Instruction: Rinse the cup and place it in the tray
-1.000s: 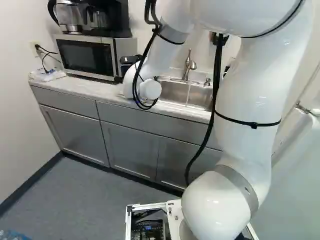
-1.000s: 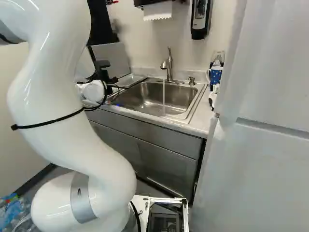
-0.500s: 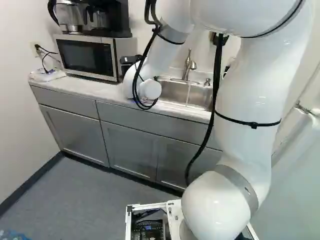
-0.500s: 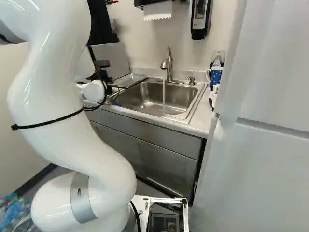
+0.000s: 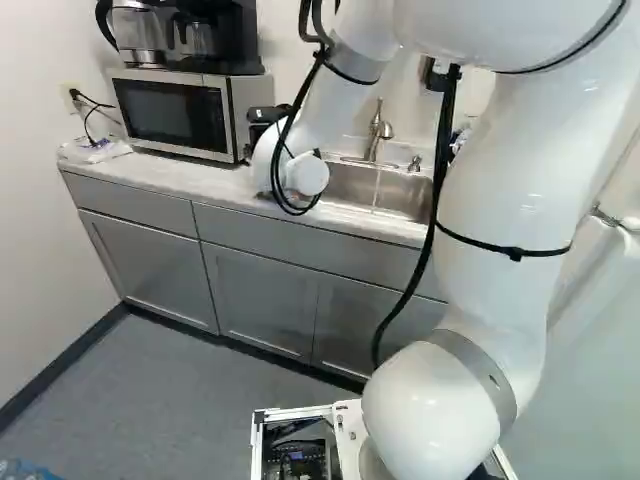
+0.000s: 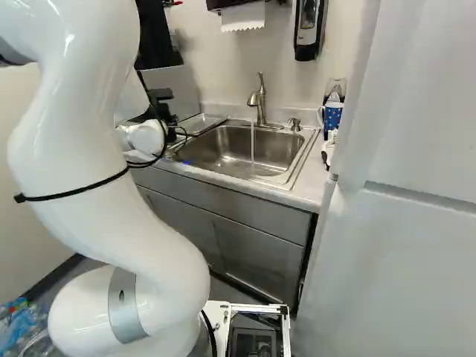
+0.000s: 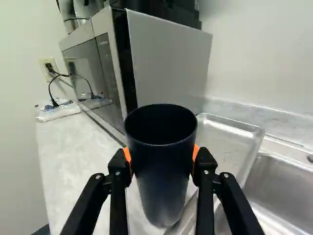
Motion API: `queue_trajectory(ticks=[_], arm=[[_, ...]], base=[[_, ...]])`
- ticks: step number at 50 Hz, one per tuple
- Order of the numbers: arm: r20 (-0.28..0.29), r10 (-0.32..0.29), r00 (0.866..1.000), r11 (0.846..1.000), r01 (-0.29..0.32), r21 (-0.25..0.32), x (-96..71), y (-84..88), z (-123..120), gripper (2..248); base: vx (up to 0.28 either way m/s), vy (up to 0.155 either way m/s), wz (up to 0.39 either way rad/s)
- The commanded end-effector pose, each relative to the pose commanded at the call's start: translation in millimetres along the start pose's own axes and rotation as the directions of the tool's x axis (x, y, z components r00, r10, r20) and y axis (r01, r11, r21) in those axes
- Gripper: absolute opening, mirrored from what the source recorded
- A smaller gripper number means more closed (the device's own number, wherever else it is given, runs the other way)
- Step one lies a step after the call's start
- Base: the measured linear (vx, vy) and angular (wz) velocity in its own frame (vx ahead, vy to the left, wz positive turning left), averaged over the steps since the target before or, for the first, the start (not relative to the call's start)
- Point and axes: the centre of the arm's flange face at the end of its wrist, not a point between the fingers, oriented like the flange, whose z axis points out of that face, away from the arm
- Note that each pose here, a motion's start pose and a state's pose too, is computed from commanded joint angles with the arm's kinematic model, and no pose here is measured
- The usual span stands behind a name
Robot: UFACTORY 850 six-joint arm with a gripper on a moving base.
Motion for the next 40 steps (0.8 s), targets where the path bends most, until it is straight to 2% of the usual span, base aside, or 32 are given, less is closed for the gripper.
queue_trajectory(ticks=[20,40], arm=[[-0.041,0.003,0.999,0.998,-0.006,-0.055,21.4,28.7,-13,125],[-0.040,0.006,0.999,0.994,-0.011,-0.110,20.9,56.3,-27,125]], base=[[0.000,0.000,0.000],[0.000,0.000,0.000]])
